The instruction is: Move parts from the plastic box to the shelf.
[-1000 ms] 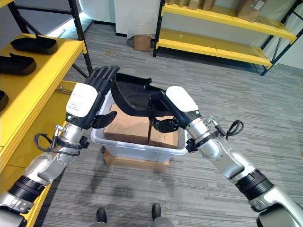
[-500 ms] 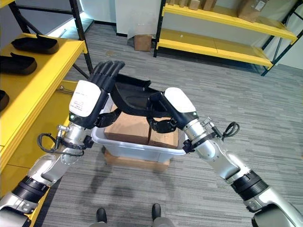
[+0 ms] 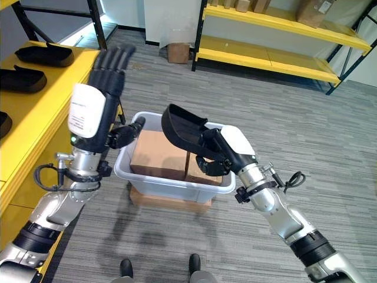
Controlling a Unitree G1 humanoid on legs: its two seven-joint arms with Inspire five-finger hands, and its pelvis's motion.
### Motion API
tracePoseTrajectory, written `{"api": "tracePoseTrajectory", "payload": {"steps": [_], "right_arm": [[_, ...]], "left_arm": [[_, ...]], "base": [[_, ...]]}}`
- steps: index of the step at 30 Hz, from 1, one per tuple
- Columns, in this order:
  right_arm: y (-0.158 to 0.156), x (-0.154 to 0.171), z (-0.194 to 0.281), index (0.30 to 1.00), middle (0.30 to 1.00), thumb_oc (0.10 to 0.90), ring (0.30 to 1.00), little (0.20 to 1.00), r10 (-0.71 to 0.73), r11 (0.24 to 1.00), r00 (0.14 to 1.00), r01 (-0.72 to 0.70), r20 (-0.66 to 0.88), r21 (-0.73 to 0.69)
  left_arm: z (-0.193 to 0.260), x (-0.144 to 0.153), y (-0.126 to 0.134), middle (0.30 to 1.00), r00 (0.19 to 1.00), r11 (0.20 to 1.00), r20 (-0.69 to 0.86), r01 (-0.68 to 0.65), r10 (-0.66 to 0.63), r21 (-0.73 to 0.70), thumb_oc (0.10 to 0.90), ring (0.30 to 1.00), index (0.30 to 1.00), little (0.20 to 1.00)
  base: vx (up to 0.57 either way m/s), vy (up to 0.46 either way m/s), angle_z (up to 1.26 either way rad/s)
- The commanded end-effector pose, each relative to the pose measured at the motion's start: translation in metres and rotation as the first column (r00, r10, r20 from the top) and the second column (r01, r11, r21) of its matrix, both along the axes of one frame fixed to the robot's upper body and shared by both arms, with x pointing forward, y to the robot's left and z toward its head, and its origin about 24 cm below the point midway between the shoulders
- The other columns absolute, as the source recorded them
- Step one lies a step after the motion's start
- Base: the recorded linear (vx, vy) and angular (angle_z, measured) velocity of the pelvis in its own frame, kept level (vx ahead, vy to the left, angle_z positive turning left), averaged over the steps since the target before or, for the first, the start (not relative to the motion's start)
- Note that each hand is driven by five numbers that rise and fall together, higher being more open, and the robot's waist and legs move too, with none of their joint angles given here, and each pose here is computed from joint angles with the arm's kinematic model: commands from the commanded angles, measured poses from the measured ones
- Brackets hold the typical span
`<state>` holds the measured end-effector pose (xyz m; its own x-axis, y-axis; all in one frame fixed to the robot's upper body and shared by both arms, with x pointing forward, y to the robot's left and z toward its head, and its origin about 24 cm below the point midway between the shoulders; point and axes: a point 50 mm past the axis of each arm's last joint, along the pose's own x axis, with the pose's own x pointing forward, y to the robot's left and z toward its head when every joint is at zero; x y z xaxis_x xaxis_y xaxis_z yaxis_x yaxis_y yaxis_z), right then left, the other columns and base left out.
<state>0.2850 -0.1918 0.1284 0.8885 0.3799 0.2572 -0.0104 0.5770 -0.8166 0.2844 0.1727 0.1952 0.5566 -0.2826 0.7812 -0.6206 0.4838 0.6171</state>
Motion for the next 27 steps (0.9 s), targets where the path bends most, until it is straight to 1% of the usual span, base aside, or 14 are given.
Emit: {"api": "tracePoseTrajectory", "payload": {"steps": [1,7,14,19,24,27], "right_arm": [[0.002,0.007,0.063,0.3,0.3,0.4,0.3,0.3,0.016,0.995,0.959,-0.042,0.282,0.088],[0.007,0.007,0.071,0.3,0.3,0.4,0.3,0.3,0.04,0.995,0.948,-0.067,0.316,0.076],[0.009,0.008,0.077,0.3,0.3,0.4,0.3,0.3,0.042,0.996,0.939,-0.068,0.341,0.064],[0.008,0.009,0.079,0.3,0.3,0.4,0.3,0.3,0.038,0.997,0.937,-0.061,0.346,0.057],[0.004,0.009,0.083,0.3,0.3,0.4,0.3,0.3,0.029,0.998,0.934,-0.049,0.357,0.046],[0.002,0.009,0.085,0.3,0.3,0.4,0.3,0.3,0.028,0.998,0.933,-0.046,0.36,0.04]], "left_arm": [[0.032,-0.005,-0.013,1.0,0.98,0.995,0.19,0.078,-0.065,-0.062,0.9,1.0,1.0,1.0],[0.029,-0.004,-0.025,1.0,0.98,0.993,0.162,0.12,-0.119,0.005,0.9,1.0,1.0,1.0],[0.018,-0.001,-0.031,1.0,0.984,0.988,0.093,0.144,-0.149,0.059,0.9,1.0,1.0,1.0],[0.012,0.0,-0.03,1.0,0.987,0.987,0.057,0.144,-0.149,0.076,0.9,1.0,1.0,1.0],[-0.004,0.003,-0.023,1.0,0.991,0.979,-0.035,0.131,-0.128,0.153,0.9,1.0,1.0,1.0],[-0.007,0.002,-0.018,1.0,0.992,0.975,-0.054,0.125,-0.117,0.184,0.9,1.0,1.0,1.0]], "base": [[0.0,0.0,0.0],[0.0,0.0,0.0],[0.0,0.0,0.0],[0.0,0.0,0.0],[0.02,0.006,0.0],[0.0,0.0,0.0]]}}
